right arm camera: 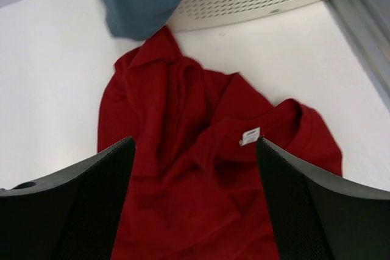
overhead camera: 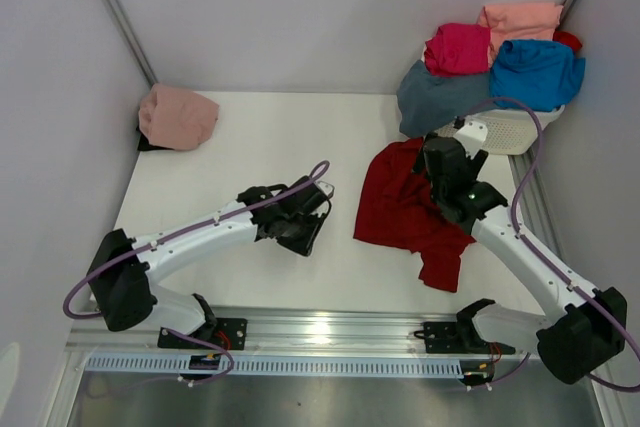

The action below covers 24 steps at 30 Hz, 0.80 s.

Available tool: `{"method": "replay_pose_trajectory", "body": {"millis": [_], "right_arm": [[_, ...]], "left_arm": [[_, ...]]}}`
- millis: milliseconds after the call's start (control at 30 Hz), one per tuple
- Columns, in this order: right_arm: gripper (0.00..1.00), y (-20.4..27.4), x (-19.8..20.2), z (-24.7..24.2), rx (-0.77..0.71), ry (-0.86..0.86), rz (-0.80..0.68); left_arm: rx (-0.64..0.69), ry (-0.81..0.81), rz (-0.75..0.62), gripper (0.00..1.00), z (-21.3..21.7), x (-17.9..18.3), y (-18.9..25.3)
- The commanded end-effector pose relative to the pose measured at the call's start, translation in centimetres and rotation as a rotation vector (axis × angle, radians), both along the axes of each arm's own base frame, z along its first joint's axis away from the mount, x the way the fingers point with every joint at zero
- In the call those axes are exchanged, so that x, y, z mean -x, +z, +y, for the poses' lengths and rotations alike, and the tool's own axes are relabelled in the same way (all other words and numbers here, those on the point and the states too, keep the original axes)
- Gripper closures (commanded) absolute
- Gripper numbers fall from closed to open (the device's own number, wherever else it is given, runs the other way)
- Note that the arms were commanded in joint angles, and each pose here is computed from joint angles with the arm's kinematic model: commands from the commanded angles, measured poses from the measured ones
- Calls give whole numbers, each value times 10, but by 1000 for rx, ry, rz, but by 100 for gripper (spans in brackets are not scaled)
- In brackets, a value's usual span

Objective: Fold and stack the t-shirts
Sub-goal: Flatten out the tshirt

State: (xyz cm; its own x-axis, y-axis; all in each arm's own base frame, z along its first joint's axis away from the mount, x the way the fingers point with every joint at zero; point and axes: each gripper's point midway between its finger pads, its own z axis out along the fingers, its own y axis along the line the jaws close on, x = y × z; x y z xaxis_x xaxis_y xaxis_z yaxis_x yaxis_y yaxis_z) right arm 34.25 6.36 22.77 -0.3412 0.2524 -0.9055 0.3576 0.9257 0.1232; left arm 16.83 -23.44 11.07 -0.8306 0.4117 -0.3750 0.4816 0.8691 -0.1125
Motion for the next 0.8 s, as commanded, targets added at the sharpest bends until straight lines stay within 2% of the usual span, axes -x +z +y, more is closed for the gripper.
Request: {"method": "replay_pose_trajectory", "body": {"millis": [0,67,167,300,433,600,767], "right_arm": [[17,5,15,18,-38,43,-30],[19,-2,23,38,-70,110,-10],[26,-22,35,57,-87,171,60],[37,-48,50,57,-50,167,134],[47,-66,60,52,-17,164,182],[46,-72,68,38,13,117,190],[45,-63,73,23,29,52,168]], "left_arm": [[77,19,-96,62,-18,-21,22],[101,15,-90,62,-29,-24,22],[115,3,-51,65,-47,-29,13],[139,-18,-46,66,-65,-38,-3],[213,-82,15,66,-101,-41,-15],[307,-121,12,63,-138,-55,-13],[452,-217,-8,53,-181,-65,2]]}}
